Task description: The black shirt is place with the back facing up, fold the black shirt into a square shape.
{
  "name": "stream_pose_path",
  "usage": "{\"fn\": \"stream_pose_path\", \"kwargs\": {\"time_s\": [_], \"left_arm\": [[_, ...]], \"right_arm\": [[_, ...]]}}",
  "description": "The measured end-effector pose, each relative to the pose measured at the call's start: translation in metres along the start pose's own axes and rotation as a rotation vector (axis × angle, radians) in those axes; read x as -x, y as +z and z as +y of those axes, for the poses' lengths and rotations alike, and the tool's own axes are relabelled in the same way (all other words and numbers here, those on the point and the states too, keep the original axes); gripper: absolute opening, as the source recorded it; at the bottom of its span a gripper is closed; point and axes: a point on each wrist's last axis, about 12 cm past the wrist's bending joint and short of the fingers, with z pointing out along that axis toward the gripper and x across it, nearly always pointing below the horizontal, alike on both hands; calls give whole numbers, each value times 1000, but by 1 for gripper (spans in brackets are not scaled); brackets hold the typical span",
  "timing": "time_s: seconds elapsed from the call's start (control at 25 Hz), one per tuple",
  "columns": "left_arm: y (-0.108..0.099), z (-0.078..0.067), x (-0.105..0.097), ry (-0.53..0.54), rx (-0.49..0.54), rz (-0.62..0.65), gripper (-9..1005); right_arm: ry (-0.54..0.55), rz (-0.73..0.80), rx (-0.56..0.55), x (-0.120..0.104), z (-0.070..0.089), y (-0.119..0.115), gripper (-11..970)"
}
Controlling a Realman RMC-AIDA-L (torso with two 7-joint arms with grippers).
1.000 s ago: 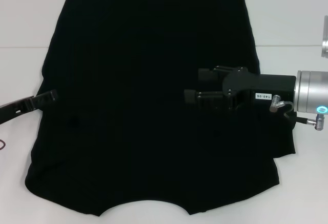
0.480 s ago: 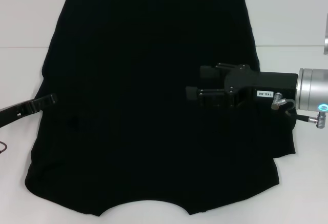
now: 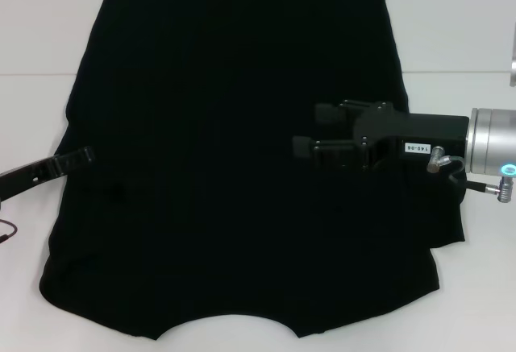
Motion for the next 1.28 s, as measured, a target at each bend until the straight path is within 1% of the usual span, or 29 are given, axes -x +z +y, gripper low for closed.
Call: {"fn": "stream_pose_path", "kwargs": {"time_s": [0.4,0.56,0.76,0.88,1.08,1.28], "left_arm": [[0,-1,2,1,-8,2,917],[3,-5,2,25,-20,21,910],[6,-10,4,34,-33,32,731],[7,-12,6,32,-42,33,527],[7,-14,10,38,-58,31,288],[11,-23,19,42,-96,27,96]], "right_arm": [[-1,-1,2,1,0,1,908],[-1,-1,2,1,0,1,908],[-1,-1,3,1,0,1,908],[-2,-2,3,1,1,1,909],[1,-2,3,0,1,1,909],[5,-1,3,-2,1,1,909]]}}
